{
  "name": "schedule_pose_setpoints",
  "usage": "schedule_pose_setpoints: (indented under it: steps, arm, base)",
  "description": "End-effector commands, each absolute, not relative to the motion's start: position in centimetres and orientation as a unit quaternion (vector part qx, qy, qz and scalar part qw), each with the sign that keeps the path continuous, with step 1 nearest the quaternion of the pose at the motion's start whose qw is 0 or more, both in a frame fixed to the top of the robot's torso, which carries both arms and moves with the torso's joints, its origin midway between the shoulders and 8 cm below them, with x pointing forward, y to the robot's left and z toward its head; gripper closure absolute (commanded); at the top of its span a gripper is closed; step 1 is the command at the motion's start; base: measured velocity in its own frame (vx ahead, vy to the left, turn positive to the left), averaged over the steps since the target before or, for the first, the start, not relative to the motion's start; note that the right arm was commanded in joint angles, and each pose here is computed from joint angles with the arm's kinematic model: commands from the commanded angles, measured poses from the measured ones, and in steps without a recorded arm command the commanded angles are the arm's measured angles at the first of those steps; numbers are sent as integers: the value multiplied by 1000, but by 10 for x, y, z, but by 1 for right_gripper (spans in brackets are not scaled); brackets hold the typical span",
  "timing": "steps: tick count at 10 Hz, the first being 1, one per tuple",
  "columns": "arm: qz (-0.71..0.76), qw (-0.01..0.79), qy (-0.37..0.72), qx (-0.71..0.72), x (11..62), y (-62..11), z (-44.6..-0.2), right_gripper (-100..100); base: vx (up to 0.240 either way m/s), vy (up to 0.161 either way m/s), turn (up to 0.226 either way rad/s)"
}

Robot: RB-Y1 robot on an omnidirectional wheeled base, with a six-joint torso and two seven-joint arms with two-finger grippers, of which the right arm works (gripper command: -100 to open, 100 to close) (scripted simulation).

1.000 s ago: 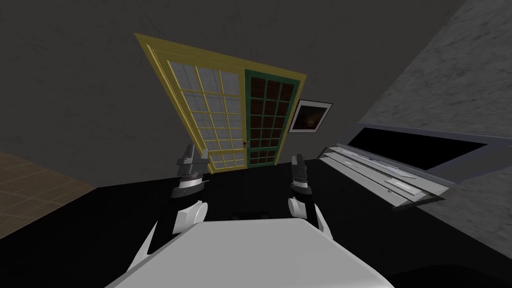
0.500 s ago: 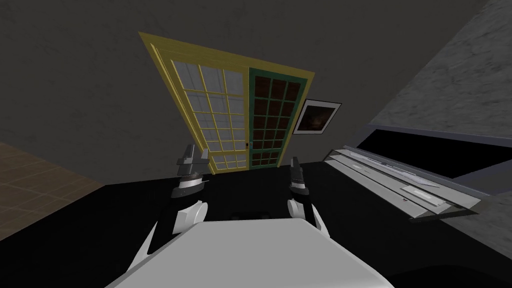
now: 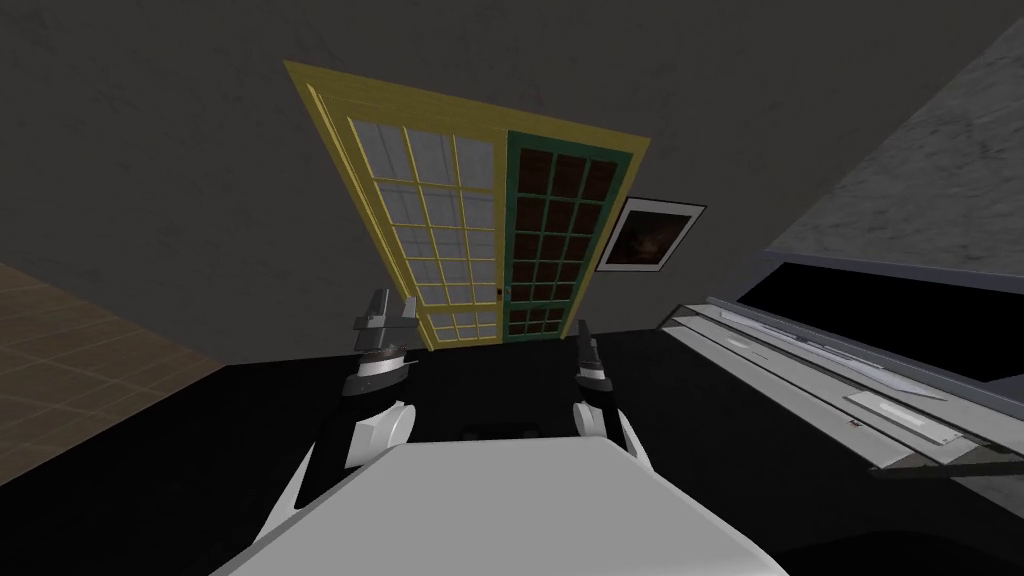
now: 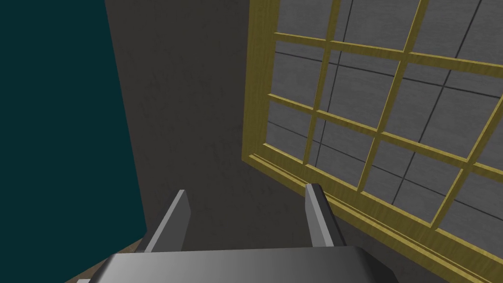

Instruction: Pull the door open

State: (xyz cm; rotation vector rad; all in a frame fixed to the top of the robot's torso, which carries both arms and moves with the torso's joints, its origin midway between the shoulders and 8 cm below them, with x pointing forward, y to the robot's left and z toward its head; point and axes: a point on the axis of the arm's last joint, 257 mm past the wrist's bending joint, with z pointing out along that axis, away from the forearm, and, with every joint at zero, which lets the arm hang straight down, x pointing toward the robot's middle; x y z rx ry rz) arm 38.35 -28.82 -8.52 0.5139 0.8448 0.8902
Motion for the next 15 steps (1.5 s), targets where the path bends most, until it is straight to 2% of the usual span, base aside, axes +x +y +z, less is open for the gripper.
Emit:
schedule_pose_setpoints:
  steps: [1, 15]
  arm:
    - [393, 791, 406, 236, 387, -291, -98, -100]
    - [219, 794, 530, 203, 400, -313, -219, -100]
  base:
    - [107, 64, 70]
    - [112, 46, 73]
